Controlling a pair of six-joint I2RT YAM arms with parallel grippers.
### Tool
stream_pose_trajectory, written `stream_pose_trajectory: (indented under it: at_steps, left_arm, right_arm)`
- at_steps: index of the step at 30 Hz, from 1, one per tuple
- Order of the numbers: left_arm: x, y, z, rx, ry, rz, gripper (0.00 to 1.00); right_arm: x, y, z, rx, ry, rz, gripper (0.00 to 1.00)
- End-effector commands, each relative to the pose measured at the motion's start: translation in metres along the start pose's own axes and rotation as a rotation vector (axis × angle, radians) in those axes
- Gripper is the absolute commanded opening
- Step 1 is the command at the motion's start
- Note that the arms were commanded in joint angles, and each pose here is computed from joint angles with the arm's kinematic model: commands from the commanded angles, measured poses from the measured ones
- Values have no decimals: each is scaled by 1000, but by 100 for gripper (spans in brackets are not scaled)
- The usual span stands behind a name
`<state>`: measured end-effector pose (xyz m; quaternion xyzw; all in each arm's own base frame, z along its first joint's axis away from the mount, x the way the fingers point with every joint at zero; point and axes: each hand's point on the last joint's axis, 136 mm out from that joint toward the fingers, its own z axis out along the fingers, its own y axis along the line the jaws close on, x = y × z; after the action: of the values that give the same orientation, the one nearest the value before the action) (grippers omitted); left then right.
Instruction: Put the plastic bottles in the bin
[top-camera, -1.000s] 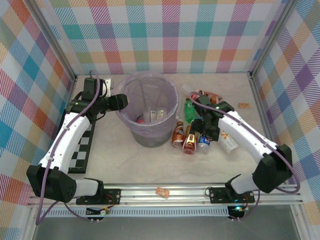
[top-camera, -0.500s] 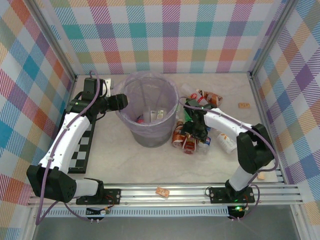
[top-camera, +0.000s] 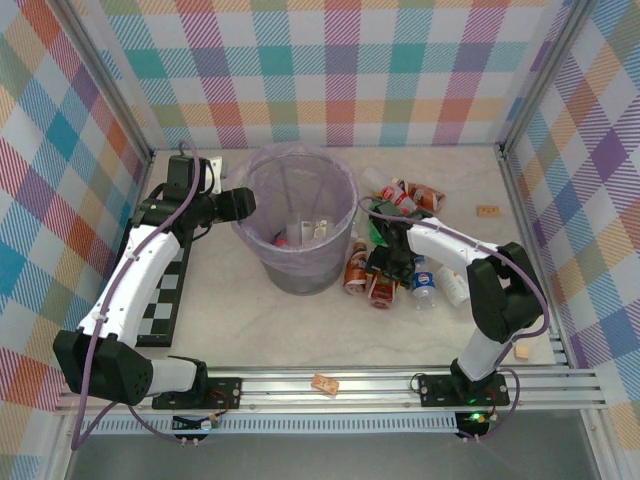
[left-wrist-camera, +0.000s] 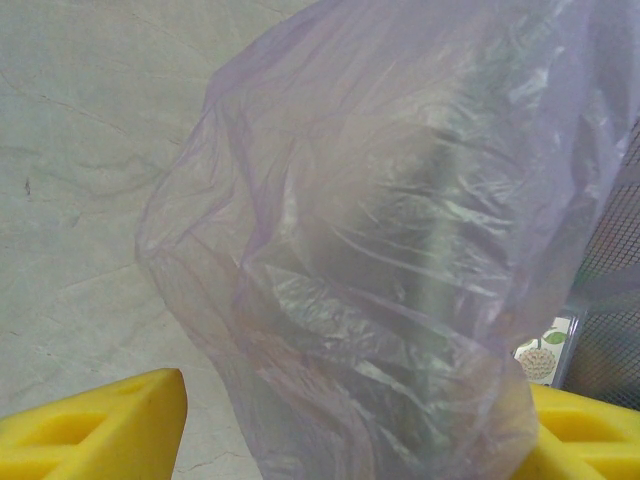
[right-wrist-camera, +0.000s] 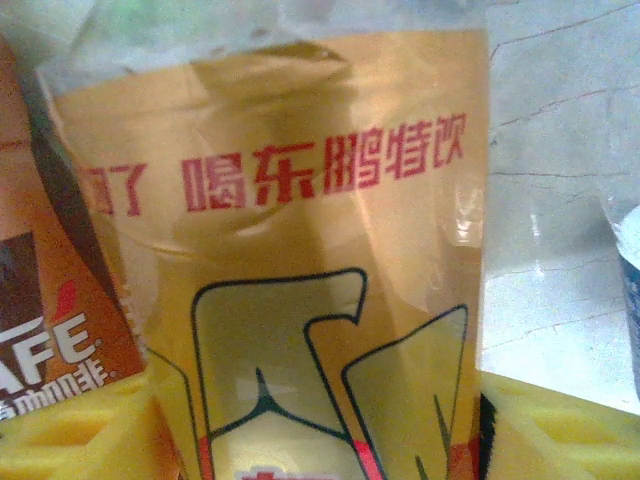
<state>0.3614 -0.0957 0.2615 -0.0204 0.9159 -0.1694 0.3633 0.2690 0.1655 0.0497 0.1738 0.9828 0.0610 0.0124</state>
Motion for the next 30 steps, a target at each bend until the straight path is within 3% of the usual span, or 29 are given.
stream_pose_trajectory:
  at_steps: [1,15,23,30]
  left_arm:
    - [3,8,-3,-27,4,-2,70]
    - [3,8,-2,-23,6,-2,70]
    - [3,8,-3,-23,5,-2,70]
    - [3,8,-2,-26,5,-3,70]
  right_arm:
    - [-1,-8,-5,16,-13,16,66]
    - [-13,-23,-116,-34,-216,-58,60]
    - [-26,-4,-218,-185,-380,-152,58]
    - [-24,48,-298,-447,-439,-260,55]
